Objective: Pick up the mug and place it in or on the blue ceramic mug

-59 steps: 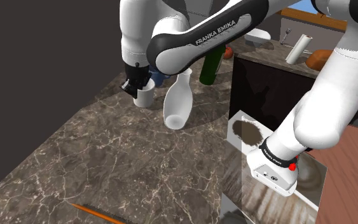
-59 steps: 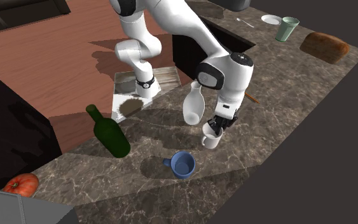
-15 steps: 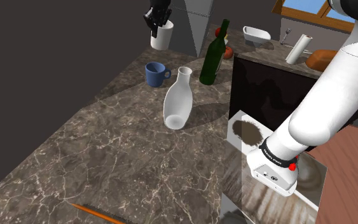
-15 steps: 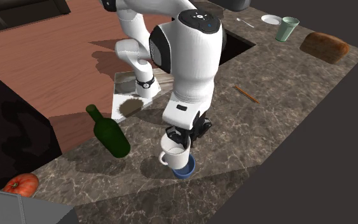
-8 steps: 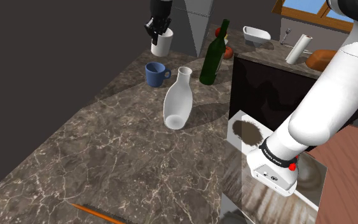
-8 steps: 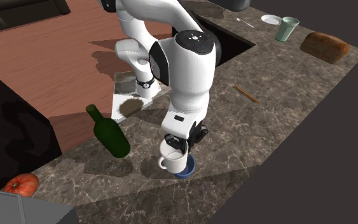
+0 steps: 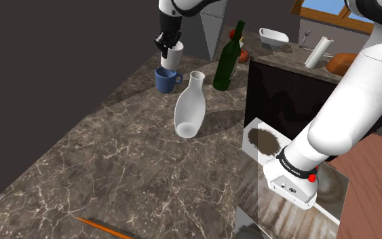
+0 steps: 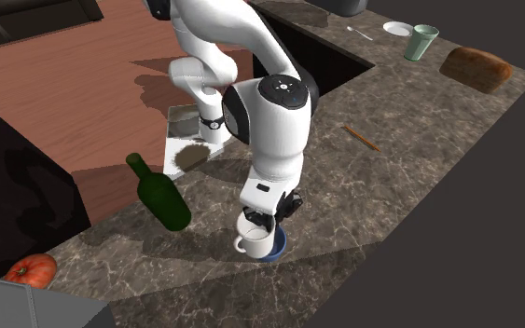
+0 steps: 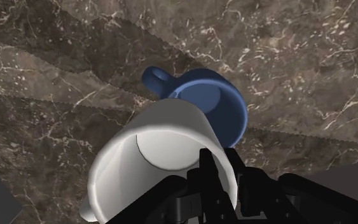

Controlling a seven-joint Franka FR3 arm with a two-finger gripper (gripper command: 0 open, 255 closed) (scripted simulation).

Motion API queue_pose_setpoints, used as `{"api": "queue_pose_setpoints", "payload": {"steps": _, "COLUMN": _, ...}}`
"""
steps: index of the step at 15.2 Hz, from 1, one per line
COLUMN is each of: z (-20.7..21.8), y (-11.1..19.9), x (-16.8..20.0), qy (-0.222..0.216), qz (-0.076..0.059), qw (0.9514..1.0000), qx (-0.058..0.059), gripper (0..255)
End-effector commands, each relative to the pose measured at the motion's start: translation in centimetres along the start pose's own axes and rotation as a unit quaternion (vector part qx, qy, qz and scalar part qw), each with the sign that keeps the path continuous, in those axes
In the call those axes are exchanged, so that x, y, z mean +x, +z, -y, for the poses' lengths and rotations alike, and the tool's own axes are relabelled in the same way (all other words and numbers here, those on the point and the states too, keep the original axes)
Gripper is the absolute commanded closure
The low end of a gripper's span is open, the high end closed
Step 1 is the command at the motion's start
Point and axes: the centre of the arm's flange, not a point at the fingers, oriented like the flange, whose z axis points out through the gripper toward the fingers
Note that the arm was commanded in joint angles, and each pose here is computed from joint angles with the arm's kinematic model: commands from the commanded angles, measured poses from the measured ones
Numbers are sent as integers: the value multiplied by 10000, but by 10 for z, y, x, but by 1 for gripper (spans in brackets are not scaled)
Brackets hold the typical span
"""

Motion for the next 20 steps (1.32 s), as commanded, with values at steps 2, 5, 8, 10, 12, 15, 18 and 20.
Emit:
{"api": "queue_pose_setpoints", "payload": {"steps": 2, "z": 1, "y": 14, "x": -1, "qy": 1, "qz": -4, "qw": 10000, "qx": 0, "gripper": 255}}
{"api": "queue_pose_setpoints", "payload": {"steps": 5, "z": 1, "y": 14, "x": -1, "qy": 1, "qz": -4, "qw": 10000, "qx": 0, "gripper": 255}}
{"api": "queue_pose_setpoints", "payload": {"steps": 8, "z": 1, "y": 14, "x": -1, "qy": 1, "qz": -4, "qw": 10000, "qx": 0, "gripper": 255}}
{"api": "queue_pose_setpoints", "payload": {"steps": 10, "z": 1, "y": 14, "x": -2, "qy": 1, "qz": -4, "qw": 10000, "qx": 1, "gripper": 0}}
{"api": "queue_pose_setpoints", "payload": {"steps": 12, "z": 0, "y": 14, "x": -1, "qy": 1, "qz": -4, "qw": 10000, "qx": 1, "gripper": 0}}
{"api": "queue_pose_setpoints", "payload": {"steps": 15, "z": 1, "y": 14, "x": -1, "qy": 1, "qz": -4, "qw": 10000, "qx": 0, "gripper": 0}}
{"api": "queue_pose_setpoints", "payload": {"steps": 18, "z": 1, "y": -26, "x": -1, "qy": 1, "qz": -4, "qw": 10000, "qx": 0, "gripper": 0}}
{"api": "queue_pose_setpoints", "payload": {"steps": 20, "z": 1, "y": -36, "x": -1, "qy": 1, "qz": -4, "qw": 10000, "qx": 0, "gripper": 0}}
